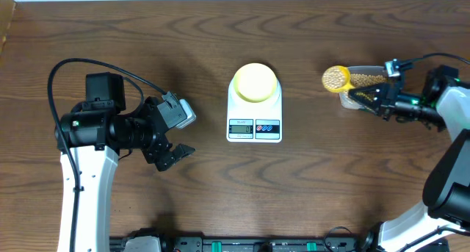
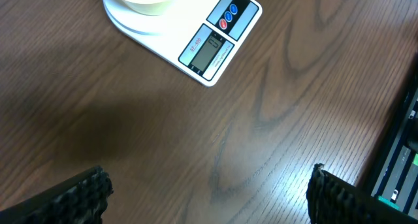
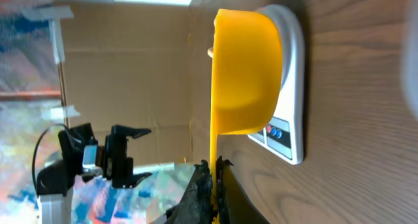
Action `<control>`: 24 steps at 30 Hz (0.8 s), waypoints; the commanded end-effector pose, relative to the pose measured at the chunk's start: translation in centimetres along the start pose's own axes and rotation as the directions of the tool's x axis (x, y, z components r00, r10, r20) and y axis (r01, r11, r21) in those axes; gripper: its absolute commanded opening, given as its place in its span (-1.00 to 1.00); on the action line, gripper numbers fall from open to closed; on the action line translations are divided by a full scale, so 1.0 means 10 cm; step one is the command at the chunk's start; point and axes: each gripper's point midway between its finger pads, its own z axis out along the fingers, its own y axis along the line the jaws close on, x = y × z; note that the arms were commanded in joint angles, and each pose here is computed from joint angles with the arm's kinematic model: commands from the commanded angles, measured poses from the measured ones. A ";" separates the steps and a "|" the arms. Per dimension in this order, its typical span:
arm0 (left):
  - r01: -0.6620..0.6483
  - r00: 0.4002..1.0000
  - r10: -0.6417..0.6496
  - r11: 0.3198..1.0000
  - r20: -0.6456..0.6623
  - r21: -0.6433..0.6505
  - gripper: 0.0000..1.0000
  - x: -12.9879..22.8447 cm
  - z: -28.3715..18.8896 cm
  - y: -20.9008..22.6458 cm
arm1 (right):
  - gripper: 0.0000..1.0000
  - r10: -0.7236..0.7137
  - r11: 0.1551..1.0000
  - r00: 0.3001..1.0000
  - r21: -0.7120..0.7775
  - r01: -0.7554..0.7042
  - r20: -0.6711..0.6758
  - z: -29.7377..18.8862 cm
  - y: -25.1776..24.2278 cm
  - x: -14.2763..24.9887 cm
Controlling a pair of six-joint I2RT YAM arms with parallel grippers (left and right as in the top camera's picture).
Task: Scoop item into bowl and weigh 50g on scale
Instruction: 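Lift the filled scoop out of the tub with the right gripper, then carry the filled scoop left over the yellow bowl on the scale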
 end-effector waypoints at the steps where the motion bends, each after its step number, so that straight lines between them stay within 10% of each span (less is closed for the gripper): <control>1: -0.014 1.000 0.014 1.000 -0.008 0.004 0.96 0.02 0.01 -0.02 | -0.98 -0.025 0.998 0.999 -0.066 0.023 -0.036 0.15 0.11 0.06; 24: -0.014 1.000 0.014 1.000 -0.007 0.005 0.96 0.02 0.01 -0.02 | -0.98 -0.107 0.986 0.973 -0.148 0.077 -0.204 0.84 0.39 0.26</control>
